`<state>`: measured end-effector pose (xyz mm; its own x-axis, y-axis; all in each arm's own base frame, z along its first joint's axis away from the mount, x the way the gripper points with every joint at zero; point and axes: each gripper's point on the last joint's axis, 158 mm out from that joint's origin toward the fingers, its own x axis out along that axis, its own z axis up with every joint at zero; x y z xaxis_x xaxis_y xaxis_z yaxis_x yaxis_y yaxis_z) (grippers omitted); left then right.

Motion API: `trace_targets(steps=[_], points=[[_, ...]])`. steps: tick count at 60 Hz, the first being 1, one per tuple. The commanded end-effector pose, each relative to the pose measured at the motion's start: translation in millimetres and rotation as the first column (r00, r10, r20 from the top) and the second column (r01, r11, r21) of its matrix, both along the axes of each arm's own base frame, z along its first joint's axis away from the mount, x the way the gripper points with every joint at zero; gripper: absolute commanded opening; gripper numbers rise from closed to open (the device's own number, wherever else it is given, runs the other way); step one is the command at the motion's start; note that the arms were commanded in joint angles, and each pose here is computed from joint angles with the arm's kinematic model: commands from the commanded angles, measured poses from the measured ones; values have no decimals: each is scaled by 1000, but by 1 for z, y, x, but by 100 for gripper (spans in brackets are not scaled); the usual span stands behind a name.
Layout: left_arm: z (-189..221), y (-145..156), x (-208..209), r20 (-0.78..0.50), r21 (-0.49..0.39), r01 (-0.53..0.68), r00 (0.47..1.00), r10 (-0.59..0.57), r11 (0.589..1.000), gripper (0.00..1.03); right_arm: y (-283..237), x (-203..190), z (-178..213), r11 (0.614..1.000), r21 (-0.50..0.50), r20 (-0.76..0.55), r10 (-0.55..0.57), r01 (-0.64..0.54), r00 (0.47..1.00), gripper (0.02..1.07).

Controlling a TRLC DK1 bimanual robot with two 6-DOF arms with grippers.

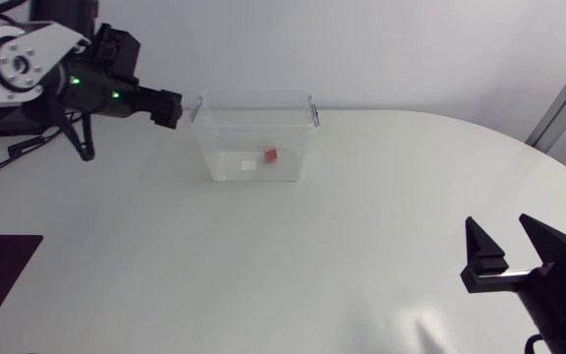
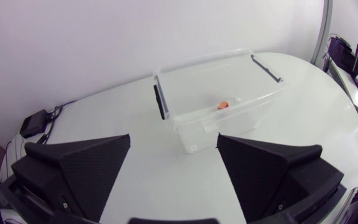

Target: Place the duplo bricks in the container

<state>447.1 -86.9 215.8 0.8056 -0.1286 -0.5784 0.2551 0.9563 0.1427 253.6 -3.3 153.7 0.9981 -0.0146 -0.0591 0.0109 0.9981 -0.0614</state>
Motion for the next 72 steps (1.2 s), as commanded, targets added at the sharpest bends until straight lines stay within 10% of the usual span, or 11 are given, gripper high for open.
trace_targets(steps=[1, 33, 72], points=[[20, 12, -27, 84, 3, -9, 996, 9, 1000, 100, 0, 0, -5, 1000, -20, 0, 3, -3, 1000, 102], [4, 45, -165, 369, -23, -25, 929, 32, 999, 100, 0, 0, -5, 1000, -19, -1, 3, -3, 1000, 102], [-42, 73, -189, 451, -187, -105, 874, 180, 977, 100, 1, 1, -5, 999, 36, 2, 1, -2, 1000, 102]])
